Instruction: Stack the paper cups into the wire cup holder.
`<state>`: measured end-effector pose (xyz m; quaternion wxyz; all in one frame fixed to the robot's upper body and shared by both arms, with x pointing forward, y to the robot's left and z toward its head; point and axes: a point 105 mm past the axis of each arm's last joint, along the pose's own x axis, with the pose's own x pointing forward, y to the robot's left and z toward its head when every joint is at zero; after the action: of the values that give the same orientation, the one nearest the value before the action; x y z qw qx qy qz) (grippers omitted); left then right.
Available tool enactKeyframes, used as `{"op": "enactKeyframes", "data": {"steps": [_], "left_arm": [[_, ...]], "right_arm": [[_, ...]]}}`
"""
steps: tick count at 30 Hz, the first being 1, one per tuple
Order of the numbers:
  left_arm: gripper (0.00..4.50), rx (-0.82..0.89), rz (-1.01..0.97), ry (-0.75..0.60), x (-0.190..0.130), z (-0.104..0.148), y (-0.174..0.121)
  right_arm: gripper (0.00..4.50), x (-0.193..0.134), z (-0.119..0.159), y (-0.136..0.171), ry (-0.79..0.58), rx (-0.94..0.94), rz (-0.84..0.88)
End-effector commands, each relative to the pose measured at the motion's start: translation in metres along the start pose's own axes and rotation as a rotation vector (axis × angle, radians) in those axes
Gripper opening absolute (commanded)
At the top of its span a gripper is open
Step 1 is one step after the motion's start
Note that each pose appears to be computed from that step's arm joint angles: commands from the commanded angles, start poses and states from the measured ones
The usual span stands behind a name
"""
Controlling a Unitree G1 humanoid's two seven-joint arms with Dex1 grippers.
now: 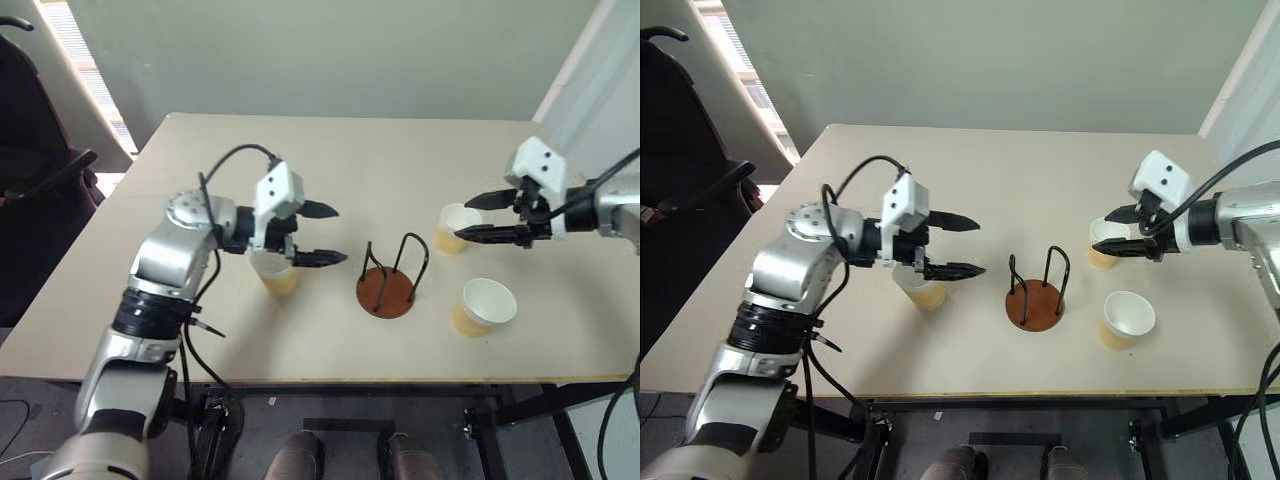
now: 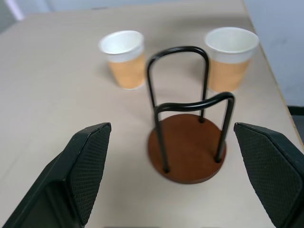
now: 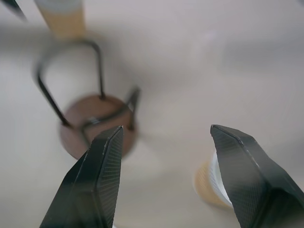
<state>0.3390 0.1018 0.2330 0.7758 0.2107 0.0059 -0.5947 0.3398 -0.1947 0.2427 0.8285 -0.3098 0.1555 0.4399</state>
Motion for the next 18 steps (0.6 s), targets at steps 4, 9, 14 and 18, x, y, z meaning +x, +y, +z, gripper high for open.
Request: {"op": "enactKeyframes", "data": {"steps": [4, 9, 14, 18], "left_arm": [[4.49, 0.043, 0.113, 0.005, -0.031, 0.013, 0.013], [4.50, 0.032, 0.143, 0.003, -0.038, 0.014, 0.012], [4.50, 0.019, 0.144, -0.009, -0.040, 0.016, 0.004], [4.50, 0.014, 0.147, -0.006, -0.039, 0.015, 0.002]], "right_arm": [[3.18, 0.011, -0.009, -0.021, 0.057, -0.050, -0.007], [4.48, 0.018, -0.023, -0.037, 0.113, -0.058, -0.021], [4.48, 0.026, -0.037, -0.050, 0.194, -0.092, -0.030], [4.48, 0.035, -0.047, -0.054, 0.259, -0.135, -0.019]]}}
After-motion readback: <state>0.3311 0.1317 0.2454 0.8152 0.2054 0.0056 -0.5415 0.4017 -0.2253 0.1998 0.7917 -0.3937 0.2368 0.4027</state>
